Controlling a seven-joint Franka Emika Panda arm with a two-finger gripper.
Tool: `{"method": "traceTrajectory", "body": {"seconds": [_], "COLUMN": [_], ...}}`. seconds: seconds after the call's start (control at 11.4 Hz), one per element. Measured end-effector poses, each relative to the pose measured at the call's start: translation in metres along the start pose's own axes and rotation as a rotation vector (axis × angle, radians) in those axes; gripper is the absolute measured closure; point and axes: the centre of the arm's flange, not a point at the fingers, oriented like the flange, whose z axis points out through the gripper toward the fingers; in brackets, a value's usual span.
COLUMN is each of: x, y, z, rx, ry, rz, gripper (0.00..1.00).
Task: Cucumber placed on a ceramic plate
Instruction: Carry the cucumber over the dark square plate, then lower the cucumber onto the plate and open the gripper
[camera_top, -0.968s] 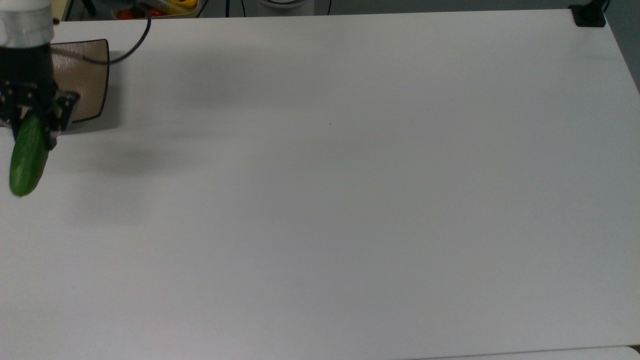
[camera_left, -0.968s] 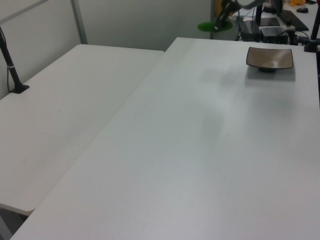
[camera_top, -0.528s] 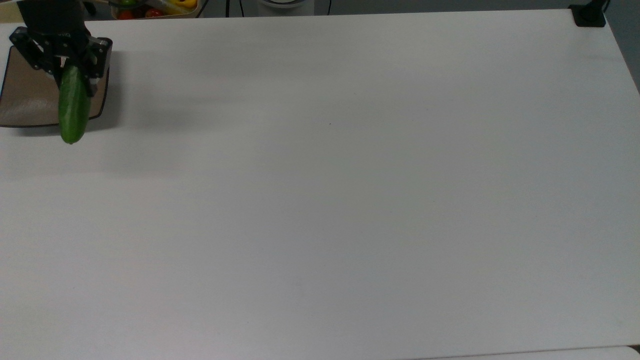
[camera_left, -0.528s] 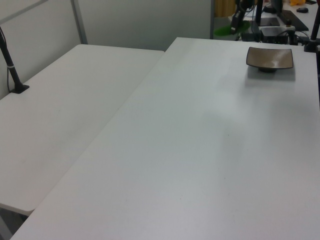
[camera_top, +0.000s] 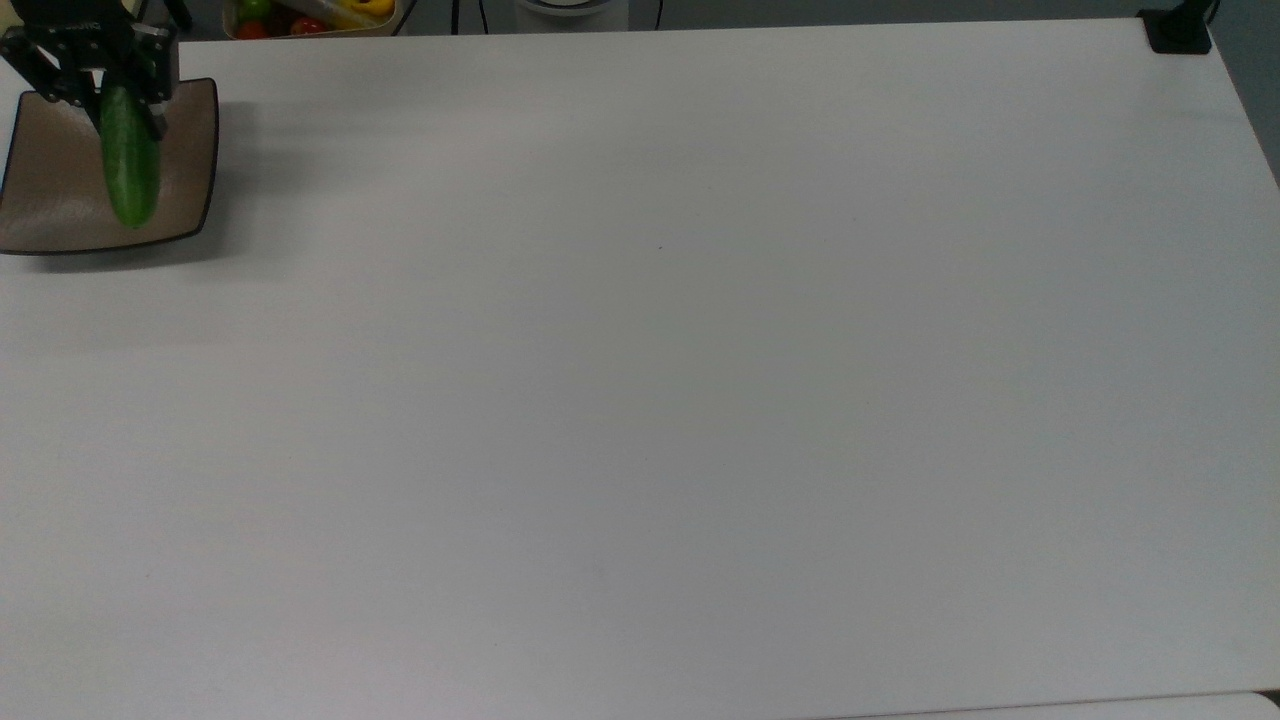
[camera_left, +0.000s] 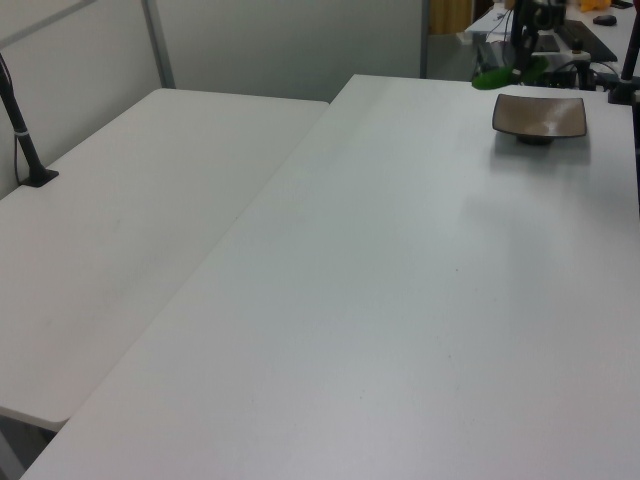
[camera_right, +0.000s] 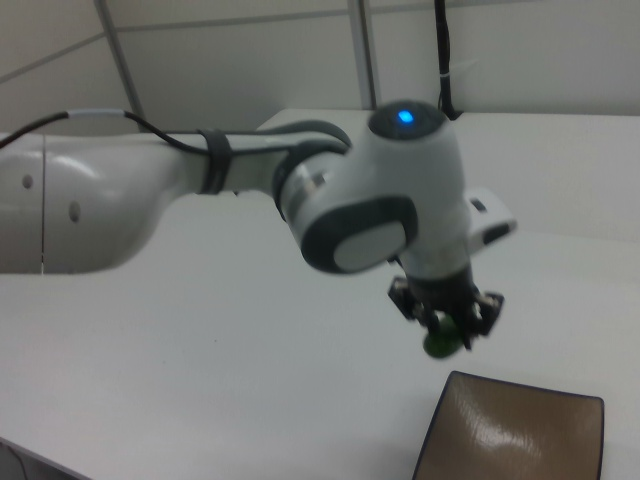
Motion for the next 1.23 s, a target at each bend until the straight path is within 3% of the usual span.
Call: {"method": "traceTrajectory", "body": {"seconds": [0.18, 0.53, 1.23], "x": [-0.026, -0.050, -0.065], "y": [0.024, 0.047, 0.065], "z": [0.020, 0.059, 0.071], "rx": [0.036, 0.076, 0.065], "ry": [-0.012, -0.059, -0.058], "rz": [-0.033, -0.045, -0.040], "gripper": [0.56, 0.56, 0.56]}}
